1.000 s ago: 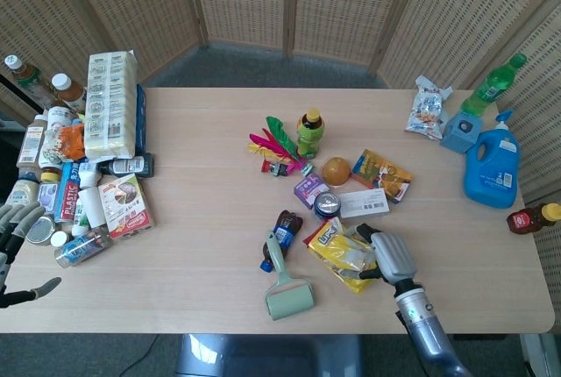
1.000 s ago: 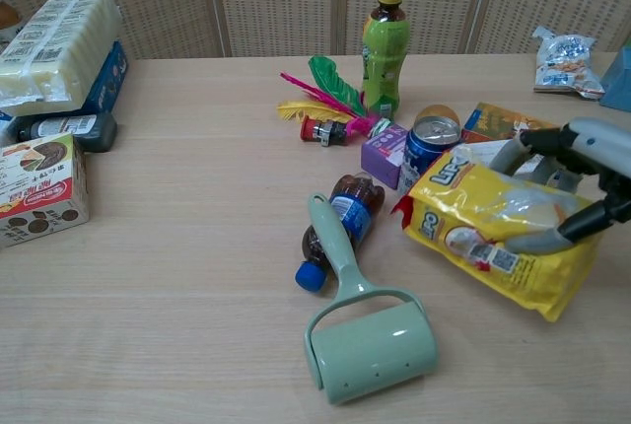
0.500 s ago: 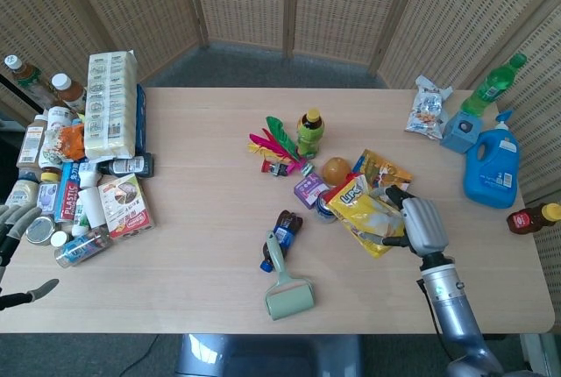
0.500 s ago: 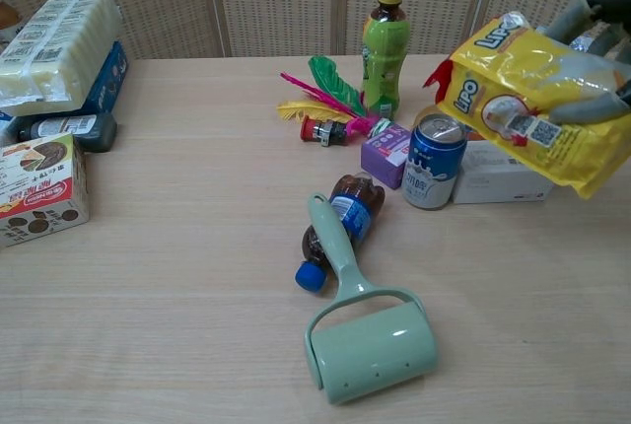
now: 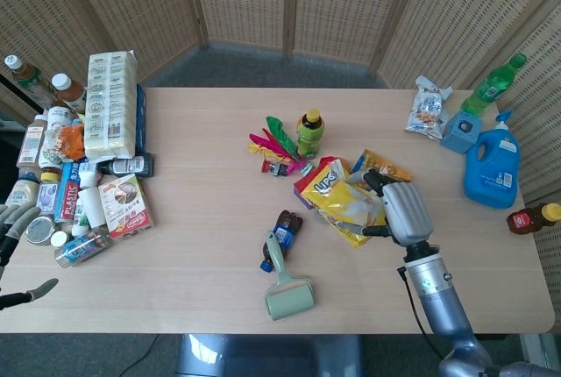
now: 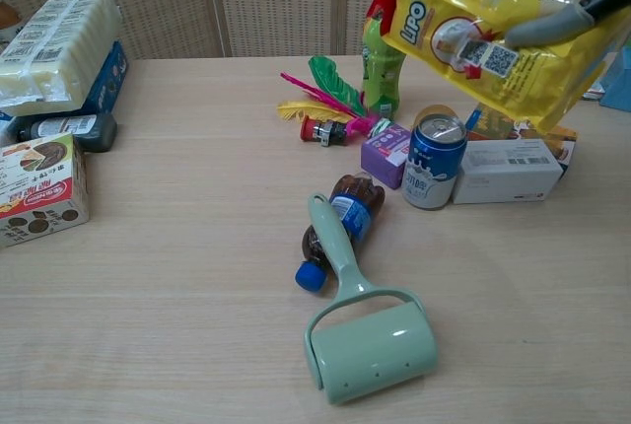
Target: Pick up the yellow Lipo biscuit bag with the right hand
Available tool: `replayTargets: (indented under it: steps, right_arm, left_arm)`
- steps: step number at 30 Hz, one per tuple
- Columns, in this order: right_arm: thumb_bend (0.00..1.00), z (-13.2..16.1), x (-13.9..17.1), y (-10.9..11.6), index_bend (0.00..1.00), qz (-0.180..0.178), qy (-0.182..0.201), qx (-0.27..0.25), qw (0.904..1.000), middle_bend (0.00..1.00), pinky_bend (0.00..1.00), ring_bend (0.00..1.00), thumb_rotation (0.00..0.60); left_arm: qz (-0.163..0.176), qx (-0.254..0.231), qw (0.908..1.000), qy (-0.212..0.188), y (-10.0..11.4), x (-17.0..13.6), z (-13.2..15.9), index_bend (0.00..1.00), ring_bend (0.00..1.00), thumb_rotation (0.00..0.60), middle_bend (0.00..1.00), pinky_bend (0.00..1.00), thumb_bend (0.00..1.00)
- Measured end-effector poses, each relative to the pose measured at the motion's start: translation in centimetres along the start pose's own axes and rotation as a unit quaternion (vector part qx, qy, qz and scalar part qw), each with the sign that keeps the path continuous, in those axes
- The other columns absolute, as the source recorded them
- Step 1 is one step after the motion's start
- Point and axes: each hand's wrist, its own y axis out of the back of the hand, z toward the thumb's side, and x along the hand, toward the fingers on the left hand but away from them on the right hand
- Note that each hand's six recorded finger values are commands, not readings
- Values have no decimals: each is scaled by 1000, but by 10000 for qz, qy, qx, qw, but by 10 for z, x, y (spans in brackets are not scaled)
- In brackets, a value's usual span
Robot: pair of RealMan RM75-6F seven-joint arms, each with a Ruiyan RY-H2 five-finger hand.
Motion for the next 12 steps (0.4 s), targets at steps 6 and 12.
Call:
replayTargets:
  steps: [6, 12]
  right_arm:
    - [245, 13, 0, 3, 482, 0, 89, -3, 10000, 542, 723, 513, 600]
    - [245, 18, 1, 5, 482, -23, 110, -21, 9999, 542, 723, 513, 600]
  left_arm:
    - [7, 9, 10000, 3, 1, -1, 0, 0, 0, 600, 0, 0, 0]
    - [47, -4, 10000, -18, 3, -2, 1, 0, 0, 600, 0, 0, 0]
